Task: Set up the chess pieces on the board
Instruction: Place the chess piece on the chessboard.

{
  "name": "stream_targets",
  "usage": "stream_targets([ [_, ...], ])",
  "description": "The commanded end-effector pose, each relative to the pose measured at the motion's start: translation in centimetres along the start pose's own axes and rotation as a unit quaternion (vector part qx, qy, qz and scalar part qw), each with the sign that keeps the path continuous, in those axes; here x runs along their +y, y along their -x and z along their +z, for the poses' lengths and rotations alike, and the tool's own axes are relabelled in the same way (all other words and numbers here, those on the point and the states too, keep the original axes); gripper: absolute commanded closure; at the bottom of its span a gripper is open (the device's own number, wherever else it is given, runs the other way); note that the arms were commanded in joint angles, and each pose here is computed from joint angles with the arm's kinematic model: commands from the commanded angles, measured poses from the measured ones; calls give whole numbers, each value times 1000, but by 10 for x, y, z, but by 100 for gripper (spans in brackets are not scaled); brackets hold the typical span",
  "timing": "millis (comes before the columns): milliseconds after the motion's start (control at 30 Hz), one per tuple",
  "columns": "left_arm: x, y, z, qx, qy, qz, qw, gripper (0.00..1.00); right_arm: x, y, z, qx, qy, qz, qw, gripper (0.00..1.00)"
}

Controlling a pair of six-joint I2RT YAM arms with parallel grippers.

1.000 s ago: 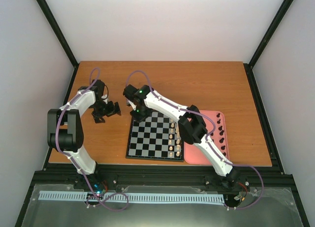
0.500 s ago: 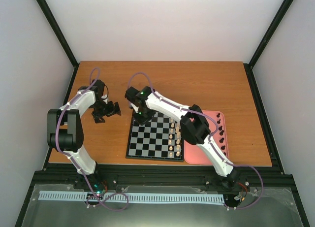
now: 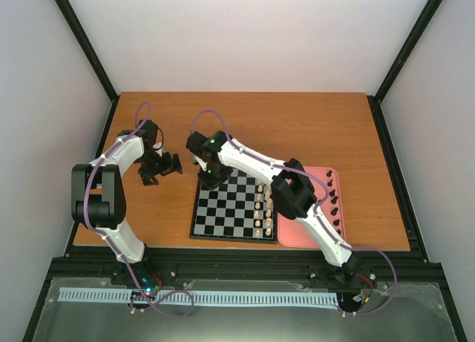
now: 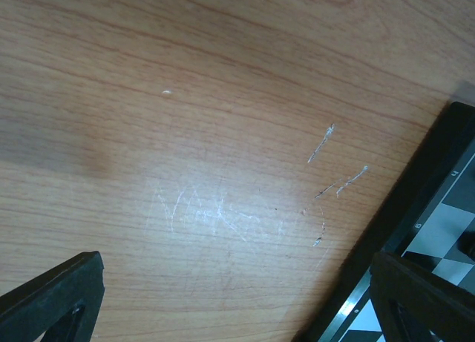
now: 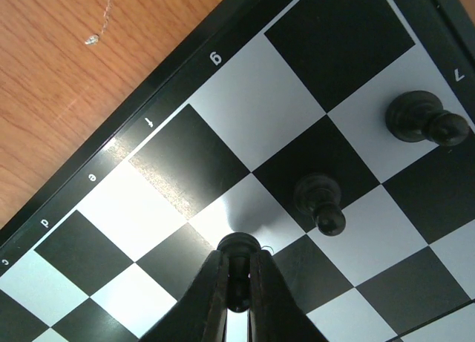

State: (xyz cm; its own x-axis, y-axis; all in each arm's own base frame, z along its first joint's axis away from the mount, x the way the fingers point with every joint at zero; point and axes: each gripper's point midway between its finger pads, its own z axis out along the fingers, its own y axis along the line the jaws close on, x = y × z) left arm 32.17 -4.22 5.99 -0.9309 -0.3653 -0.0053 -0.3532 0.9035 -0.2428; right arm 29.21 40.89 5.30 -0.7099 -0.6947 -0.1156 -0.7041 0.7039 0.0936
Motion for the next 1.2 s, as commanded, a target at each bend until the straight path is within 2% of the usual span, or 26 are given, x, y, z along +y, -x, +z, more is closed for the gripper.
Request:
stream_targets([
  [0, -4, 9, -7, -19, -8, 2, 1000, 0, 5, 5, -9, -10, 0, -10, 1000, 97],
  [533, -4, 9, -6, -17, -8, 2, 1000, 0, 11, 0, -5, 4, 15, -18, 1000, 82],
  [933, -4, 9, -5, -18, -8, 3, 1000, 0, 16, -3, -5, 8, 19, -24, 1000, 76],
  [1067, -4, 8, -6, -17, -9, 3, 1000, 0, 14, 0, -15, -6, 12, -22, 1000, 75],
  [1167, -4, 8, -7, -18, -10, 4, 1000, 0, 11, 7, -35, -30, -2, -18, 999, 67],
])
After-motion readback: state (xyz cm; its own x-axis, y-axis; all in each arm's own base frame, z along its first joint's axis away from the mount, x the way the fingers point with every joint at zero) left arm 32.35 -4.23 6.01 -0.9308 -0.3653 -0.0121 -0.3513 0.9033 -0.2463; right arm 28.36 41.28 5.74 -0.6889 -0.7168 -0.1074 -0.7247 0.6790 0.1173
